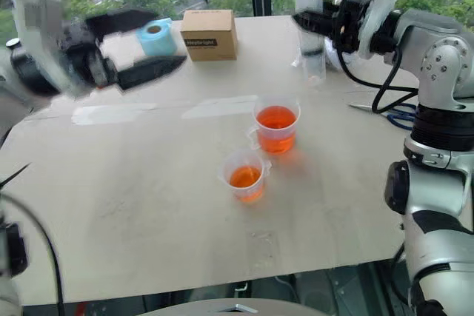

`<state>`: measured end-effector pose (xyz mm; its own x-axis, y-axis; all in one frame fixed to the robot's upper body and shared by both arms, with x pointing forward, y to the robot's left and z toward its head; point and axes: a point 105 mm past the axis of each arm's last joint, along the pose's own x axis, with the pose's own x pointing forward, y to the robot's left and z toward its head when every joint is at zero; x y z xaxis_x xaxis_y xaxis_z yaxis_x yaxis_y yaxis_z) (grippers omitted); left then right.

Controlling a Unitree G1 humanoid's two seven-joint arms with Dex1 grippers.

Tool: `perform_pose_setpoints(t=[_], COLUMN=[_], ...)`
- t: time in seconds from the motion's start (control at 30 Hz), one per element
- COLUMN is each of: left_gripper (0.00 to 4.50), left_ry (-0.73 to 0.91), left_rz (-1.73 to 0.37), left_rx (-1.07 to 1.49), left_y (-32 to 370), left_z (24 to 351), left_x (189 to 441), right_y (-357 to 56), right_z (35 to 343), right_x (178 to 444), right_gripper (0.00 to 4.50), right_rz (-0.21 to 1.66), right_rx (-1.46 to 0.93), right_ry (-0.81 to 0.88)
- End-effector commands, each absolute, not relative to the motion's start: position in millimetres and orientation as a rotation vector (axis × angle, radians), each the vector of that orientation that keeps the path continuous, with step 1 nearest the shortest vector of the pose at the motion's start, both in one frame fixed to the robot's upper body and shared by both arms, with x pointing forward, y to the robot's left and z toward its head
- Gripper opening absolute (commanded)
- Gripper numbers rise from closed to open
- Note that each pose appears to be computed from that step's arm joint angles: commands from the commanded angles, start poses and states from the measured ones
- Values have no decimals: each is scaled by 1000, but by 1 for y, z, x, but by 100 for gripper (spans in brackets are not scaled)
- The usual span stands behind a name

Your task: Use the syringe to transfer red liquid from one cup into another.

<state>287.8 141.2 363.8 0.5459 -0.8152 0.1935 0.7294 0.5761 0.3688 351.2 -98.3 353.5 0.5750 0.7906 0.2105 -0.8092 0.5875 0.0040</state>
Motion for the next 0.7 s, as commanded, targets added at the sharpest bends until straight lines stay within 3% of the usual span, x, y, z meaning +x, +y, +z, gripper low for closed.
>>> perform_pose_setpoints(t=[0.03, 0.23, 0.37, 0.7], left_gripper=[450, 450, 450, 450], left_ry=[-482, -560, -577, -482], left_rz=[-909, -936, -962, -1144], left_rx=[243, 249, 246, 233], left_y=[132, 115, 107, 80], left_z=[392, 411, 415, 394], left_x=[299, 315, 320, 316], right_y=[-88, -74, -69, -57], right_z=[384, 367, 332, 289], right_x=[329, 324, 322, 323], right_gripper=[160, 160, 160, 160], right_rz=[960, 943, 936, 920], right_rx=[151, 146, 60, 6], right_ry=[-438, -515, -498, -475])
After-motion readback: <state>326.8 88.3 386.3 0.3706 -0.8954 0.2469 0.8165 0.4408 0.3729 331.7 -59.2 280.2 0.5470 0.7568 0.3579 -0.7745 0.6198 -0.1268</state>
